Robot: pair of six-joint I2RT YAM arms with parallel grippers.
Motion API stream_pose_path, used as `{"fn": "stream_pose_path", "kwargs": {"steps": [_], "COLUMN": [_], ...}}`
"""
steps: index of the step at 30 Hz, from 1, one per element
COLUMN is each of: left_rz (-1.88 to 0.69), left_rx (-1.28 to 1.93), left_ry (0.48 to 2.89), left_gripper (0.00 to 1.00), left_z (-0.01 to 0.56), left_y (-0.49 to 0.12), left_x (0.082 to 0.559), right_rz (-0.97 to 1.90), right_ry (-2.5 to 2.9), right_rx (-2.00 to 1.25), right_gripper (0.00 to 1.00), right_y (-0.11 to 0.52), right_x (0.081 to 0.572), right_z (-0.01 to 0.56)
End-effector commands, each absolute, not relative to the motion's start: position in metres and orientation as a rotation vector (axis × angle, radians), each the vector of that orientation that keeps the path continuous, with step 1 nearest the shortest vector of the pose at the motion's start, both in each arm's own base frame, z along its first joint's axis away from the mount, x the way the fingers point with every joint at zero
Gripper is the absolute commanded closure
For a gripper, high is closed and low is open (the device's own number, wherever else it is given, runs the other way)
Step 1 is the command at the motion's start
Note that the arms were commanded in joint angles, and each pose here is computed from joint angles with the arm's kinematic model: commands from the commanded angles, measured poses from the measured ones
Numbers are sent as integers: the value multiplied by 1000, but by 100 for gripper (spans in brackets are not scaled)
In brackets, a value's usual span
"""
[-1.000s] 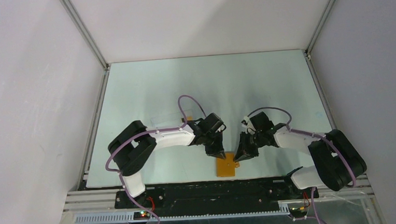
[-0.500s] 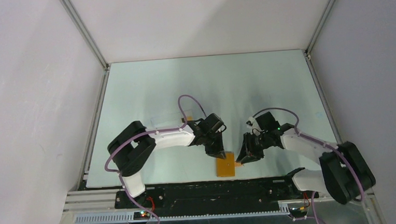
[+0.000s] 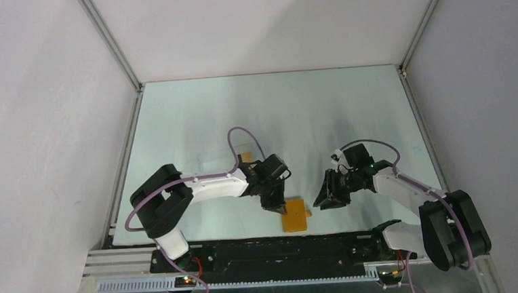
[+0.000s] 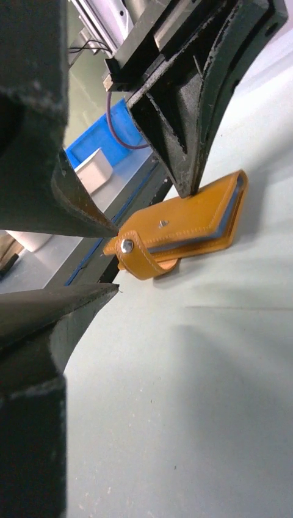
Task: Put the credit cards into the card holder
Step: Close the card holder at the corner of the board.
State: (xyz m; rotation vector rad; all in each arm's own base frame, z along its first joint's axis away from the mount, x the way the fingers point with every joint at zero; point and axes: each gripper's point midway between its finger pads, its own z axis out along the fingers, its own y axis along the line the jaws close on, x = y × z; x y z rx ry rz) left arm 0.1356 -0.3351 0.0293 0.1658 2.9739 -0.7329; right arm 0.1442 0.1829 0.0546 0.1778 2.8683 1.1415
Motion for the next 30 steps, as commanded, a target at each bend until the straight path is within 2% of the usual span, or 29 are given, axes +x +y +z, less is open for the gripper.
{"fn": "stream_pose_path", "kwargs": {"steps": [1,4,11,18,25,30], "left_rz": [-723,-715,-672,-684,-824,-983], "left_rx": [185,216,210,202,156,132], "left_ry": [2995,3010,3049,3038,2941,2876], "left_gripper": [97,100,100,100,84,81], "left_z": [30,26,10,16,47,69], "left_y": [-329,-337,-350,-347,-350,-355], "left_x": [121,117,116,114,129,133], "right_rz": [1133,1135,1177,1254,1195,1108], "right_ry": [2911,2926,2962,2944,2895,2789], "right_rx": [193,217,172,128,116,111], "right_gripper": [65,76,84,85,85,83], "right_y": [180,182,197,220,216,204], "right_x": [140,140,136,135,139,157], "right_z": [43,33,19,23,36,54]}}
